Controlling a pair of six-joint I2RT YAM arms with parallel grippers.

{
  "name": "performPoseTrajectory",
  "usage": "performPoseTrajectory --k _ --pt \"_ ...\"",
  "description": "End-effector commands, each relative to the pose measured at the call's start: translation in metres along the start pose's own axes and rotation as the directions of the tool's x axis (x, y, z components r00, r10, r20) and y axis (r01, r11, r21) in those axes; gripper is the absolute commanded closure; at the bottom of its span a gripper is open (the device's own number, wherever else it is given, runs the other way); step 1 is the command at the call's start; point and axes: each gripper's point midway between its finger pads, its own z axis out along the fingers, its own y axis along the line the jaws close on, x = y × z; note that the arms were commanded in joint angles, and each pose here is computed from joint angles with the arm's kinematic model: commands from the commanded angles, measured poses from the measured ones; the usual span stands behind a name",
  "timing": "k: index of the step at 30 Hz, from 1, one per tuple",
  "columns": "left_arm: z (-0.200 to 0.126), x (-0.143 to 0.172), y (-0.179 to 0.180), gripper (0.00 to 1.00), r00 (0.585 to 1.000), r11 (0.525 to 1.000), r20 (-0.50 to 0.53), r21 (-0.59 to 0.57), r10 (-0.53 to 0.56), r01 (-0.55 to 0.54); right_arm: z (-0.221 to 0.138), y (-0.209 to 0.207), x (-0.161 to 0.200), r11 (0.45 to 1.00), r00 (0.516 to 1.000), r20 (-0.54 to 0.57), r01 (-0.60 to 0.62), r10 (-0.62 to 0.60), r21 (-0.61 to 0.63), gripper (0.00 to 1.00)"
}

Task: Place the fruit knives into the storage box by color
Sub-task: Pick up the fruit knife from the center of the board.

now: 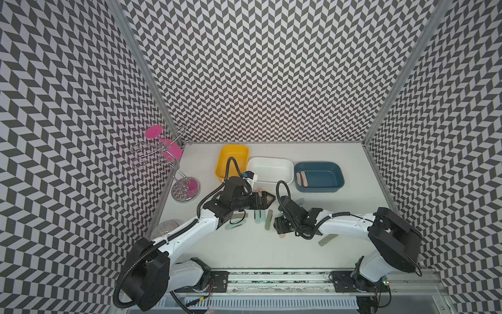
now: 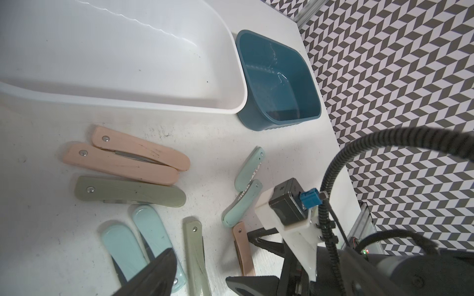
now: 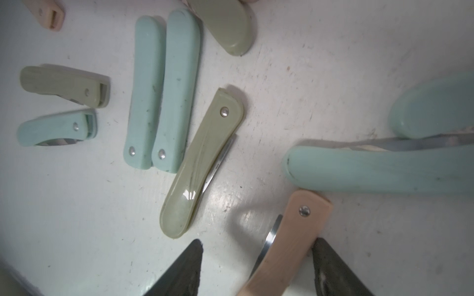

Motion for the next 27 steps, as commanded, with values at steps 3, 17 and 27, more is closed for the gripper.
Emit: performPoseTrajectory --k 3,17,27 --pt "0.001 -0.009 -0.006 0.00 1.000 0.999 0.019 0.034 0.001 -0.001 0.009 -0.022 0.010 0.986 0.998 -0.010 0.057 -0.056 0.159 0.41" --pt "0.006 -0.012 -0.006 0.00 1.000 0.999 0.014 0.040 -0.002 0.001 0.004 -0.033 0.016 0.969 0.996 -0.021 0.094 -0.092 0.227 0.63" --pt "0.006 -0.013 -0.006 0.00 1.000 0.999 0.013 0.045 -0.002 0.001 0.009 -0.017 0.047 0.971 0.990 -0.079 0.133 -0.120 0.198 0.56"
